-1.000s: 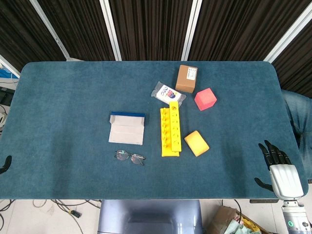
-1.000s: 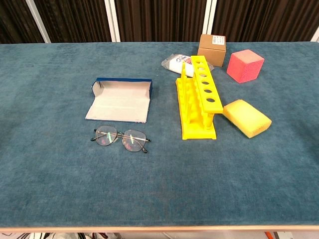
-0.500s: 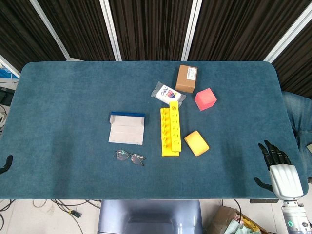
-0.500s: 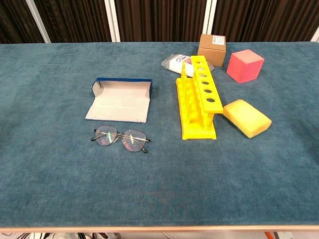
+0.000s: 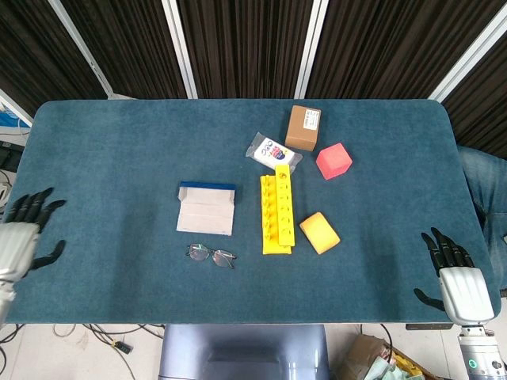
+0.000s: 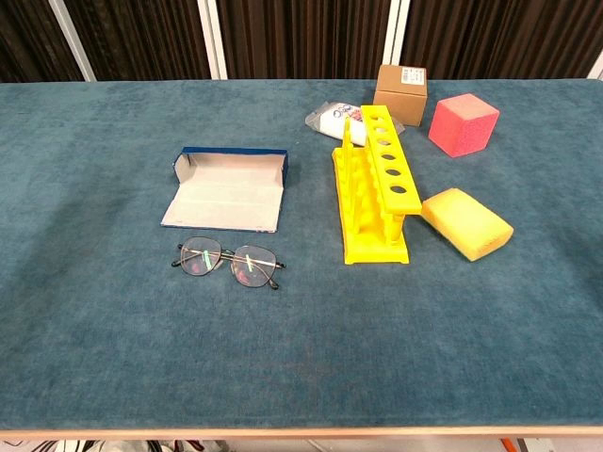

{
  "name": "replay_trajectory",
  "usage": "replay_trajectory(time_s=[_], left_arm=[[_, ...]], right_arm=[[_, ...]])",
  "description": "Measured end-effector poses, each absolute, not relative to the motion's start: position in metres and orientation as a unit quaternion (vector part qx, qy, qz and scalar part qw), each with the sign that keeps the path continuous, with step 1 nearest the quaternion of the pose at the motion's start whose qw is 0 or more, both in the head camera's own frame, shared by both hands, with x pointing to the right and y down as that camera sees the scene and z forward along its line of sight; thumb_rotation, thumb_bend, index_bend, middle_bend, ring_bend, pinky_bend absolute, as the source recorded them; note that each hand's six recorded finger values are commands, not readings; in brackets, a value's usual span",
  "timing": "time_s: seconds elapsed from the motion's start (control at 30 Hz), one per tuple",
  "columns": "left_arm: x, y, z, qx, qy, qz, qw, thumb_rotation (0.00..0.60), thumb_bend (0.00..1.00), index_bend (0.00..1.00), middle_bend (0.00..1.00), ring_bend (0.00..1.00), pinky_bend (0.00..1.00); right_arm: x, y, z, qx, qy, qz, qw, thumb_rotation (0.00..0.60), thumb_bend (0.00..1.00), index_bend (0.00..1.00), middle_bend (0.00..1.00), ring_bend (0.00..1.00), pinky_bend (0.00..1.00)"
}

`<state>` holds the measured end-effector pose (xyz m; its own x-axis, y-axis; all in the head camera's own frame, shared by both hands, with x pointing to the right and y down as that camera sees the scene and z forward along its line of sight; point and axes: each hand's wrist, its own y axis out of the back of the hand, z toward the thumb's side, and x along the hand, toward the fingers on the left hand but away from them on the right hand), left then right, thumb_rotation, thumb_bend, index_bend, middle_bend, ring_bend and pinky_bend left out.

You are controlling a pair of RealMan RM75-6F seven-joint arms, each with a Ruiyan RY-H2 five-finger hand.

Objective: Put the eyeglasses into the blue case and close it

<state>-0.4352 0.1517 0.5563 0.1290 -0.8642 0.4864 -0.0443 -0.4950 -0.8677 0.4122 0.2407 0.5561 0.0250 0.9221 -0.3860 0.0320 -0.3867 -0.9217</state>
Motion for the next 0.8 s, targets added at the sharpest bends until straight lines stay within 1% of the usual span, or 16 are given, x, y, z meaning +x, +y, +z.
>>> replay_trajectory(time_s=[0.13,0.2,0.3,0.5,0.67,0.8], left_arm=[[-0.391,0.13,0.57,-0.684,0.293,-0.557,0.369,0.6,0.31,0.21,0.05,0.0,0.0],[-0.368,0.122,0.577,-0.698,0.278,-0.55,0.364,0.6,0.31,0.24,0.06,0.0,0.0],[-0.334,0.118,0.588,-0.722,0.266,-0.536,0.347,0.6,0.31,0.27,0.07,0.0,0.0],[-0.269,0.127,0.61,-0.766,0.232,-0.509,0.316,0.6,0.31,0.32,0.07,0.0,0.0],[-0.232,0.14,0.628,-0.779,0.203,-0.501,0.317,0.6,0.32,0.34,0.07,0.0,0.0],[-0.21,0.149,0.642,-0.776,0.187,-0.502,0.333,0.6,0.32,0.36,0.07,0.0,0.0]], right_arm=[[0.412,0.241,0.557,-0.601,-0.396,0.577,0.387,0.6,0.11,0.0,0.0,0.11,0.19],[0.413,0.241,0.557,-0.6,-0.398,0.577,0.386,0.6,0.11,0.0,0.0,0.11,0.19],[0.414,0.241,0.557,-0.599,-0.4,0.578,0.384,0.6,0.11,0.0,0.0,0.11,0.19],[0.415,0.24,0.558,-0.597,-0.403,0.581,0.38,0.6,0.11,0.0,0.0,0.11,0.19],[0.415,0.24,0.557,-0.597,-0.403,0.581,0.379,0.6,0.11,0.0,0.0,0.11,0.19],[0.416,0.24,0.558,-0.596,-0.406,0.582,0.376,0.6,0.11,0.0,0.0,0.11,0.19]])
